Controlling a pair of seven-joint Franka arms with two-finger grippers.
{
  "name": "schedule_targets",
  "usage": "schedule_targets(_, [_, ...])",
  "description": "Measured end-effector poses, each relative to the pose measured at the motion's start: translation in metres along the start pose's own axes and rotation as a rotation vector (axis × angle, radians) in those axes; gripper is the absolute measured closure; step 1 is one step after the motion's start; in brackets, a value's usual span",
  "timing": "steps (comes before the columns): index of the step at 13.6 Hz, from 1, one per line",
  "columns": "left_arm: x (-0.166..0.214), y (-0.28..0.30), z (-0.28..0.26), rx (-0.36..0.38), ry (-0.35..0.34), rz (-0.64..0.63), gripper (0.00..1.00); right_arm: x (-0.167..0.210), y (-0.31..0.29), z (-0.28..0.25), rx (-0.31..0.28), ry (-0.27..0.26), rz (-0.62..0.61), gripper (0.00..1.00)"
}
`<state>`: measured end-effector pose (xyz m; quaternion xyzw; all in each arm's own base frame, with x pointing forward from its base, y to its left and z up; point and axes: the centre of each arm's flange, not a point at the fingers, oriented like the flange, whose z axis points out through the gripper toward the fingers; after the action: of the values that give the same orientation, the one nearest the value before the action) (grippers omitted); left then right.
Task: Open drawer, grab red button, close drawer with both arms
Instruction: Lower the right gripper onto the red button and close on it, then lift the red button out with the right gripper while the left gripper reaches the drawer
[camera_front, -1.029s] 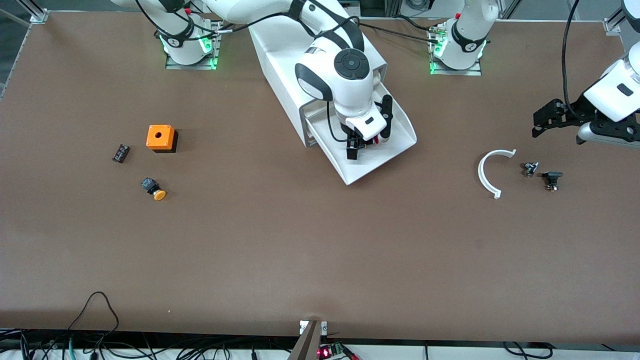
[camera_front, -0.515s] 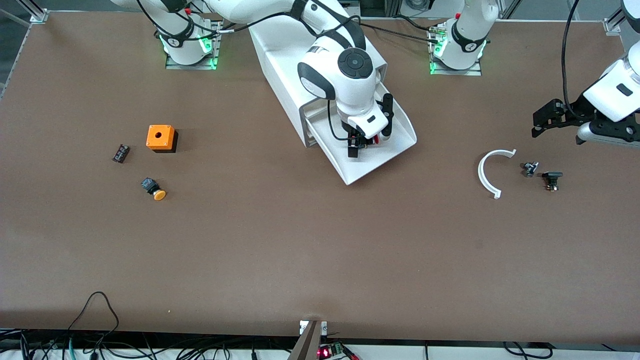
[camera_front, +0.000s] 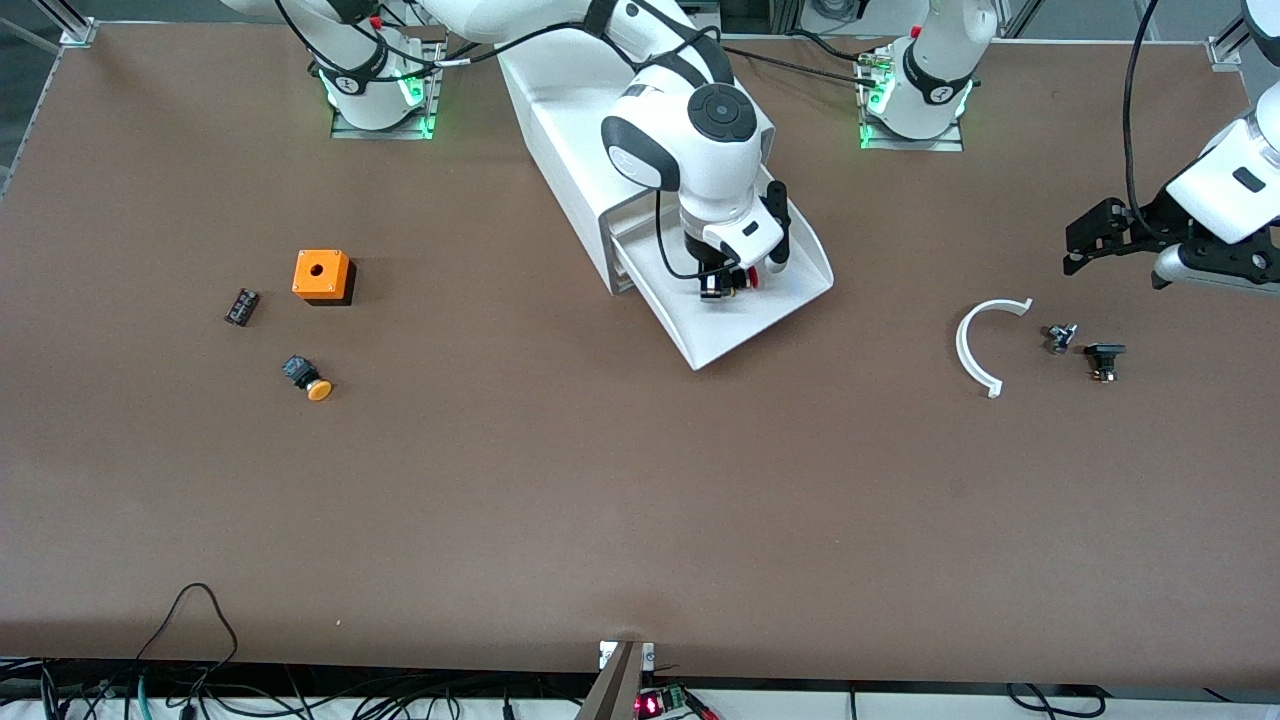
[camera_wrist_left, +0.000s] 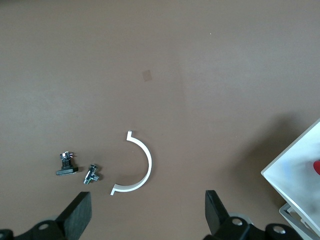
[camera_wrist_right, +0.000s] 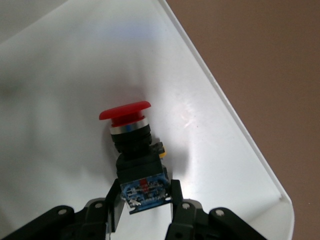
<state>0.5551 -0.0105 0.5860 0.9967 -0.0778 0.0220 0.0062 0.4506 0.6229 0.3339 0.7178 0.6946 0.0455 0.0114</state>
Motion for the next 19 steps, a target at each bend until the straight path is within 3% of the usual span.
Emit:
schedule_targets(9, [0.0,0.0,0.0,0.0,0.001,0.0,0.0,0.004,0.0,-0.006,-0.009,0.021,-0.001,0.59])
schedule_targets(13, [0.004,0.005,0.006,-0.002,-0.005,-0.025,0.0,0.008,0.007,-0.051,-0.048,0.084,0.054,0.59])
schedule_targets(16, [0.021,0.031,0.043,-0.008,-0.014,-0.117,0.0,-0.01,0.031,-0.099,-0.085,0.119,0.115,0.59])
schedule_targets(19, [0.029,0.102,0.103,-0.022,-0.019,-0.248,0.0,-0.041,0.065,-0.12,-0.102,0.119,0.218,0.59])
